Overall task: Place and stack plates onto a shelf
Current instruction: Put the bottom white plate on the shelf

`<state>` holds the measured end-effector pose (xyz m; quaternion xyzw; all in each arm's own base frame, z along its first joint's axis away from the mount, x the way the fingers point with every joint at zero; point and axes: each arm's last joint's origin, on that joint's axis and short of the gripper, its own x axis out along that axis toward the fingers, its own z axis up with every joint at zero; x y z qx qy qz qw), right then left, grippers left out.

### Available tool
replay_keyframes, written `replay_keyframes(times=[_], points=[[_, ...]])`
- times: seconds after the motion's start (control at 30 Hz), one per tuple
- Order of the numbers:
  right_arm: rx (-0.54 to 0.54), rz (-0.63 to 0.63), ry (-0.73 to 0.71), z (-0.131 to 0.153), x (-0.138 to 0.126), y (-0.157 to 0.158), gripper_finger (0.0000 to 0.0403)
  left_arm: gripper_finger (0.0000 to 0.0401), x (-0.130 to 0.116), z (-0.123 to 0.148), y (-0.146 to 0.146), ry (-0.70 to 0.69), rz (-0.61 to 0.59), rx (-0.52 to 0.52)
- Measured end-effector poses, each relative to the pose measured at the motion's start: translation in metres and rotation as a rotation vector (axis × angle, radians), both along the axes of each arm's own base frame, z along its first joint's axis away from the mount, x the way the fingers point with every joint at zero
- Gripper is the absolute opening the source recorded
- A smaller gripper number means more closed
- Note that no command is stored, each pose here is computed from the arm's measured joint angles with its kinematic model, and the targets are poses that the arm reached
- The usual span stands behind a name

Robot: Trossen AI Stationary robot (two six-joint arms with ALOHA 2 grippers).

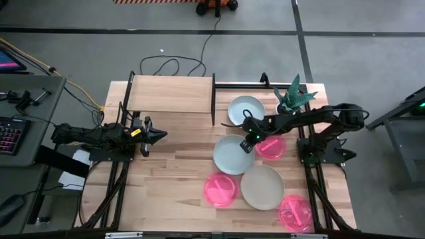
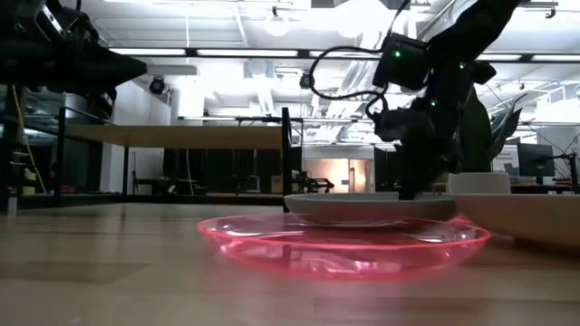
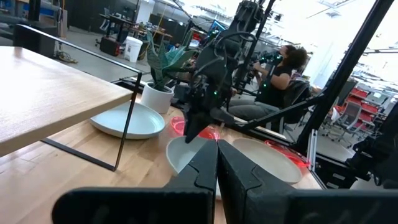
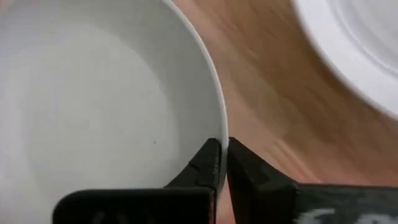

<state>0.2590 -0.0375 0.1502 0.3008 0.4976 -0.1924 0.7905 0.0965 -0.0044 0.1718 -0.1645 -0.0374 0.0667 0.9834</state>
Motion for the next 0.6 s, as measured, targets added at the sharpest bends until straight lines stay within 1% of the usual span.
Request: replay_keyframes(times=[0.2,0.43,0.53,0.6], points=[[0.042,0.047,-0.095,0.024,0.004,-0.002,0.0000,0.0001,0.000,0.000,0.000,0.000,0.000,0.000],[0.093,0.122,-0.244,0.066,0.007,-0.001,0.0000,0.0001,0.000,0.000,0.000,0.000,0.001,0.000],[0.119,0.177,-0.314,0.084,0.014,0.000,0.0000,0.0001,0.000,0.000,0.000,0.000,0.001,0.000],[0.101,0.189,-0.373,0.099,0.022,0.001,0.0000,0.0001,0.000,0.000,0.000,0.001,0.001,0.000]])
